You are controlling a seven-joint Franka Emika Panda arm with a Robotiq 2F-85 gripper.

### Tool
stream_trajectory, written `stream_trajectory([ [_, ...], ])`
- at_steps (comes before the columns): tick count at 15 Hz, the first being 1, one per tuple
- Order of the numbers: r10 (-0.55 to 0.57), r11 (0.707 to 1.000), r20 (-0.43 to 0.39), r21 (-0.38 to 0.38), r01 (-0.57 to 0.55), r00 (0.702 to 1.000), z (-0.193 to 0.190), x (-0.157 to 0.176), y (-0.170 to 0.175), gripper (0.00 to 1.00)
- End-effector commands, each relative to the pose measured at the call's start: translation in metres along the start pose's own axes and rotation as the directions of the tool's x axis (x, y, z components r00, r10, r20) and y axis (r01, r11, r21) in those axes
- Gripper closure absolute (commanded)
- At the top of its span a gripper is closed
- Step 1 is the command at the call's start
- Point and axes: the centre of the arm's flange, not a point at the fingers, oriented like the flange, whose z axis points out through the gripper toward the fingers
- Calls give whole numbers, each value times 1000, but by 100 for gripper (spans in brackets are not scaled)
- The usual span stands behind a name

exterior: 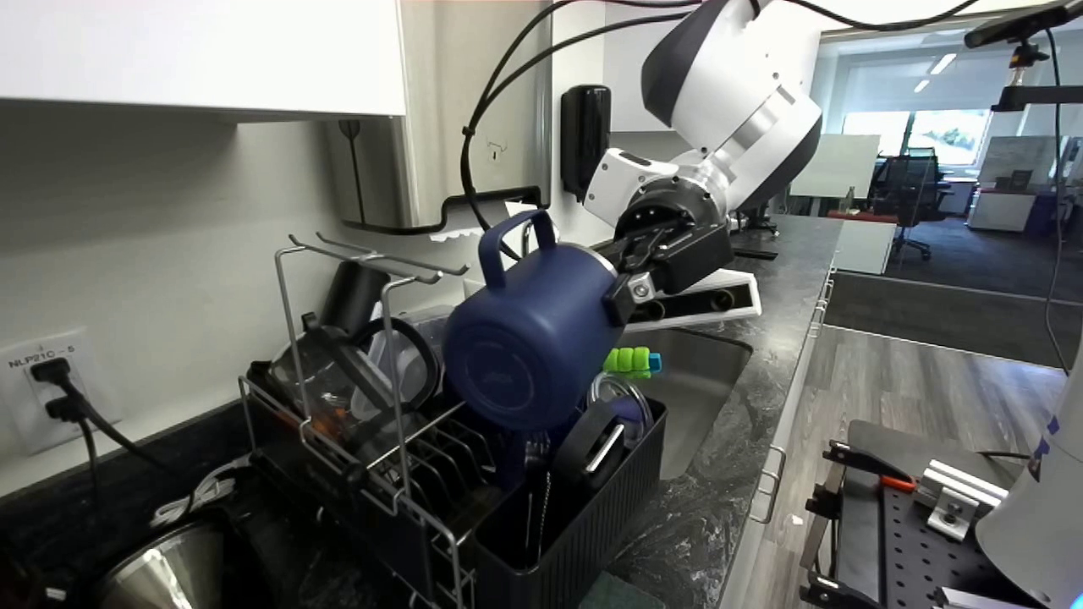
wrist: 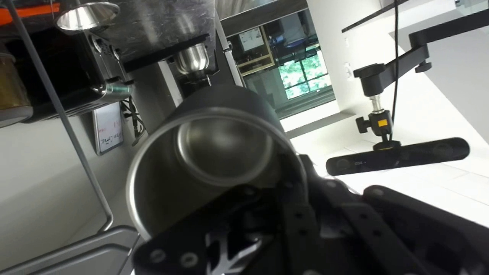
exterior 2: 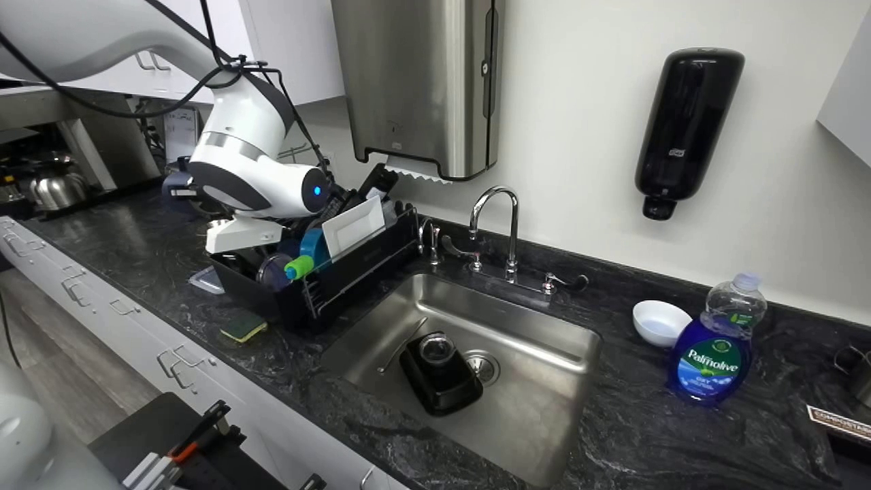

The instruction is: Pick up the blue cup from the sink and hang it on the dish rack.

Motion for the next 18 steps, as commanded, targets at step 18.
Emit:
stream_trajectory([
  [18, 171, 977, -44, -121, -175, 984, 3, 2, 27, 98],
])
